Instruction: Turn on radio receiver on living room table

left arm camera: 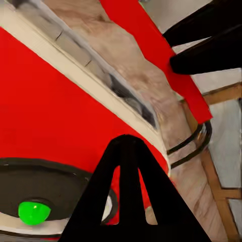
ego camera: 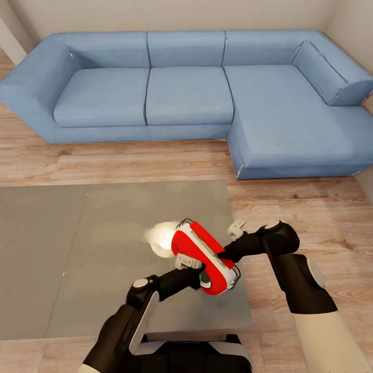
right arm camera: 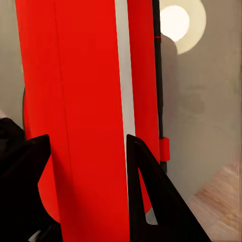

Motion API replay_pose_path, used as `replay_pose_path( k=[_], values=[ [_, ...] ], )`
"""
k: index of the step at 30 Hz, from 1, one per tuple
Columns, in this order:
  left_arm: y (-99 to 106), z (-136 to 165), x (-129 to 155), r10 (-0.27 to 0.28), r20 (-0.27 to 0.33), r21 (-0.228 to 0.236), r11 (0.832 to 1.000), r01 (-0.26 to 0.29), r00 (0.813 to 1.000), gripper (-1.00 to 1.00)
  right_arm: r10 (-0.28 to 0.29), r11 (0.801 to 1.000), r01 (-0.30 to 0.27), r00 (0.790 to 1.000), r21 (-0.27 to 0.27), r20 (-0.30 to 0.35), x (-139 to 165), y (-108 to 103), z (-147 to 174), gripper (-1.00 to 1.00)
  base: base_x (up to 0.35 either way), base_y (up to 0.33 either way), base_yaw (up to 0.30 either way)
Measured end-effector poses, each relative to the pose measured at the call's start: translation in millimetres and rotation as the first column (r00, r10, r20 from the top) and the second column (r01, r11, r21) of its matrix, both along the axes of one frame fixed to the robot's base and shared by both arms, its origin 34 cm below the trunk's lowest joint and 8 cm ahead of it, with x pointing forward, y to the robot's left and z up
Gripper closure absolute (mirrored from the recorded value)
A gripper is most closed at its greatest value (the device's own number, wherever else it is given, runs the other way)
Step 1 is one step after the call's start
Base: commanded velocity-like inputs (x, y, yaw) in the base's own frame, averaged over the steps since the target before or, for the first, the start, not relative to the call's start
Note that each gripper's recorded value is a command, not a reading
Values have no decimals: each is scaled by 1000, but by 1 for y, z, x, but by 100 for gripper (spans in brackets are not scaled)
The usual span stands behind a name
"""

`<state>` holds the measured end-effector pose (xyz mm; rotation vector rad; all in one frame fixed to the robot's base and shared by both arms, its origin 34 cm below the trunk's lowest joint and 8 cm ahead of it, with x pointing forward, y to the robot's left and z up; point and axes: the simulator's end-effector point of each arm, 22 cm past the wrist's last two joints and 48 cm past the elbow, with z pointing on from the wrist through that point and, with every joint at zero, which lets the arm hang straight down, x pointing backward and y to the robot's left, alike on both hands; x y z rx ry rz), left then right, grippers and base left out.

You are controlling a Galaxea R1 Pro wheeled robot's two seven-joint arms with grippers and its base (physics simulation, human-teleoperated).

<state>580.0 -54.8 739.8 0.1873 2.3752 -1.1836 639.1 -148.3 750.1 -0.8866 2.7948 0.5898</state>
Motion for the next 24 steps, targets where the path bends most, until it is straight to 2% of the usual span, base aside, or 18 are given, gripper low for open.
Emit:
replay_pose_path(
  k=[3, 6, 7, 9, 11, 12, 14, 16, 18, 24],
  values=[
    [-8, 21, 9, -17, 55, -19, 1000, 18, 998, 100, -7, 1000, 7, 1000, -10, 1, 1, -4, -2, 100, 0, 0, 0],
    [2, 21, 10, -31, 77, -6, 999, 32, 997, 100, -19, 1000, 19, 1000, -15, 2, 3, -9, -2, 100, 0, 0, 0],
    [5, 24, 7, -50, 86, -20, 998, 52, 995, 100, -33, 999, 33, 999, -14, 3, 4, -12, -2, 100, 0, 0, 0],
    [6, 29, 1, -80, 94, -57, 995, 85, 992, 100, -40, 999, 40, 999, -22, 7, 6, -16, -3, 100, 0, 0, 0],
    [10, 44, -14, -151, 115, -141, 976, 167, 982, 100, -54, 998, 54, 998, -32, 15, 9, -21, -3, 100, 0, 0, 0],
    [11, 50, -17, -171, 126, -166, 968, 190, 977, 100, -55, 998, 56, 998, -43, 21, 10, -23, -4, 100, 0, 0, 0],
    [11, 60, -22, -196, 142, -205, 953, 222, 970, 100, -62, 996, 64, 998, -57, 30, 12, -27, -5, 100, 0, 0, 0],
    [12, 68, -26, -211, 153, -241, 940, 243, 965, 100, -66, 992, 72, 996, -99, 58, 18, -36, -8, 100, 0, 0, 0],
    [13, 69, -27, -215, 154, -246, 937, 248, 964, 100, -75, 990, 83, 995, -118, 70, 21, -41, -9, 100, 0, 0, 0],
    [35, 46, -35, -233, 114, -196, 948, 252, 966, 100, -97, 966, 129, 984, -223, 149, 37, -64, -10, 100, 0, 0, 0]
  ],
)
